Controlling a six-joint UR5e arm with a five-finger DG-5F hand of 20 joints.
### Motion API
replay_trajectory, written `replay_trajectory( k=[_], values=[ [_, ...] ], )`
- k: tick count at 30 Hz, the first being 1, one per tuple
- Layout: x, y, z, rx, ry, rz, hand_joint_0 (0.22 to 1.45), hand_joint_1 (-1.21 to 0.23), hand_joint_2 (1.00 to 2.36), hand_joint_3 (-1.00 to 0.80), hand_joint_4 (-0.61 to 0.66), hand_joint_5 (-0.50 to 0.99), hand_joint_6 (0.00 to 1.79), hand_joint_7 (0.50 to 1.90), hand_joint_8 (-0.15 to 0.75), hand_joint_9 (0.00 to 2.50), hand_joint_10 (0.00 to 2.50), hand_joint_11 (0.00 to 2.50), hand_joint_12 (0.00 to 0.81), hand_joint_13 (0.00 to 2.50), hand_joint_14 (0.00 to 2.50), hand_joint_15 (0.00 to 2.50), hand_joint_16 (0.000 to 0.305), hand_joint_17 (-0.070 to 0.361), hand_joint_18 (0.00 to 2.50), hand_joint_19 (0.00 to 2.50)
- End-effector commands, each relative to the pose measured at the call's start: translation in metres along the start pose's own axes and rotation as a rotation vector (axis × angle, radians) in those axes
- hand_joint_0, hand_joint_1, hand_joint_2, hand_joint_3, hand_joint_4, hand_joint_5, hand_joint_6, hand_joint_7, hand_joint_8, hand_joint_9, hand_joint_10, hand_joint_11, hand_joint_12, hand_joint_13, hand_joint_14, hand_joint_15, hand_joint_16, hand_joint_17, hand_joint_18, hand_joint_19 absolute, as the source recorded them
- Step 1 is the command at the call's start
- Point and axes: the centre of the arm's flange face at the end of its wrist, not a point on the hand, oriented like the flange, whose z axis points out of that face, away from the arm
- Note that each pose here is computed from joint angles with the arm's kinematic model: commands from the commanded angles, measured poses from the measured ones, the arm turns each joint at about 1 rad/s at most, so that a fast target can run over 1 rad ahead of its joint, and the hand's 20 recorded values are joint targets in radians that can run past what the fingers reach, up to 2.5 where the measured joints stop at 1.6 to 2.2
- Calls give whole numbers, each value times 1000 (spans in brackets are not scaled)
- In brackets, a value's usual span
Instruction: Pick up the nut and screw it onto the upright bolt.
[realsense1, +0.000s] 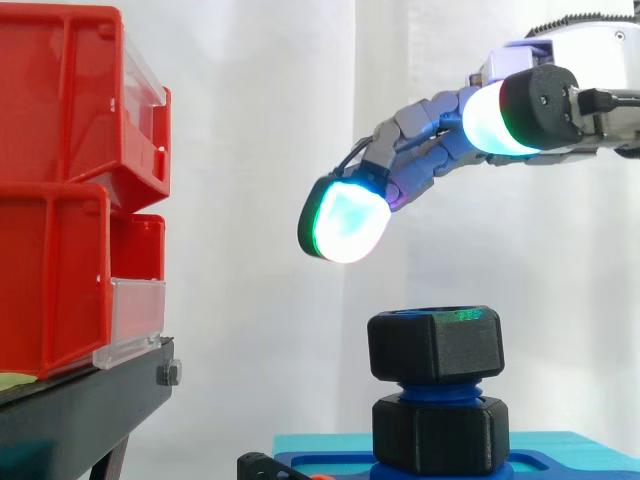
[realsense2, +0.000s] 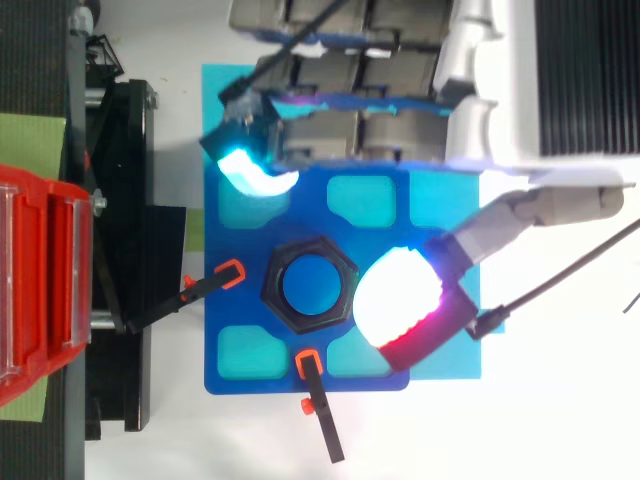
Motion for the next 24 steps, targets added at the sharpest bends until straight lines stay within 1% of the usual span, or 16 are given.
replay_trajectory(
  k=[1, 2, 3, 4, 5, 6, 8, 9, 11, 13, 14, 16, 21, 22, 23, 24],
  values=[
    [16, 10, 2, -18, -23, 0, 466, -23, 1000, -500, 128, -204, 501, 625, 191, 298, 0, 0, 326, 2, 0, 0, 45, 102, 0, 0],
    [21, 12, 4, -24, -49, 4, 466, -20, 1000, -500, 127, -204, 501, 628, 191, 295, 0, 0, 326, 1, 0, 0, 46, 103, 0, 0],
    [26, 13, 4, -27, -66, 8, 466, -14, 1000, -500, 127, -205, 501, 628, 190, 275, 0, 0, 327, 0, 0, 0, 46, 104, 0, 0],
    [32, 16, 6, -32, -88, 16, 465, -12, 1000, -500, 129, -205, 501, 629, 190, 270, 0, 0, 327, 0, 0, 0, 47, 105, 0, 0],
    [32, 17, 6, -35, -103, 21, 466, -10, 1000, -500, 126, -205, 501, 630, 192, 266, 0, 0, 328, 0, 0, 0, 46, 104, 0, 0],
    [34, 20, 8, -43, -125, 28, 465, -6, 1000, -500, 125, -204, 501, 633, 193, 264, 0, 0, 328, 0, 0, 0, 46, 105, 0, 0],
    [35, 22, 10, -46, -142, 33, 465, -4, 1000, -500, 125, -203, 501, 633, 194, 258, 0, 0, 329, 0, 0, 0, 46, 105, 0, 0],
    [37, 23, 10, -48, -143, 33, 466, -3, 1000, -500, 125, -203, 501, 635, 193, 257, 0, 0, 329, 0, 0, 0, 47, 105, 0, 0],
    [46, 25, 11, -51, -127, 37, 466, -2, 1000, -500, 128, -201, 501, 639, 194, 255, 0, 0, 329, 0, 0, 0, 46, 104, 0, 0],
    [48, 25, 11, -51, -126, 38, 466, -1, 1000, -500, 129, -200, 501, 641, 193, 255, 0, 0, 330, 0, 0, 0, 47, 106, 0, 0],
    [51, 25, 12, -50, -121, 38, 467, 3, 1000, -500, 133, -199, 501, 647, 194, 254, 0, 0, 331, 0, 0, 0, 47, 105, 0, 0],
    [50, 25, 12, -50, -121, 38, 468, 4, 1000, -500, 135, -195, 501, 650, 194, 255, 0, 0, 331, 0, 0, 0, 47, 105, 0, 0],
    [52, 25, 11, -49, -114, 36, 469, 17, 1000, -500, 137, -189, 501, 651, 194, 256, 0, 0, 331, 0, 0, 0, 47, 105, 0, 0],
    [54, 25, 11, -49, -111, 36, 470, 19, 1000, -500, 136, -188, 501, 652, 193, 255, 0, 0, 331, 0, 0, 0, 47, 105, 0, 0],
    [60, 24, 13, -48, -102, 38, 469, 20, 1000, -500, 136, -187, 501, 652, 193, 254, 0, 0, 331, 0, 0, 0, 47, 106, 0, 0],
    [62, 23, 13, -48, -98, 38, 470, 22, 1000, -500, 136, -187, 501, 652, 193, 253, 0, 0, 331, 0, 0, 0, 47, 105, 0, 0]
  ],
)
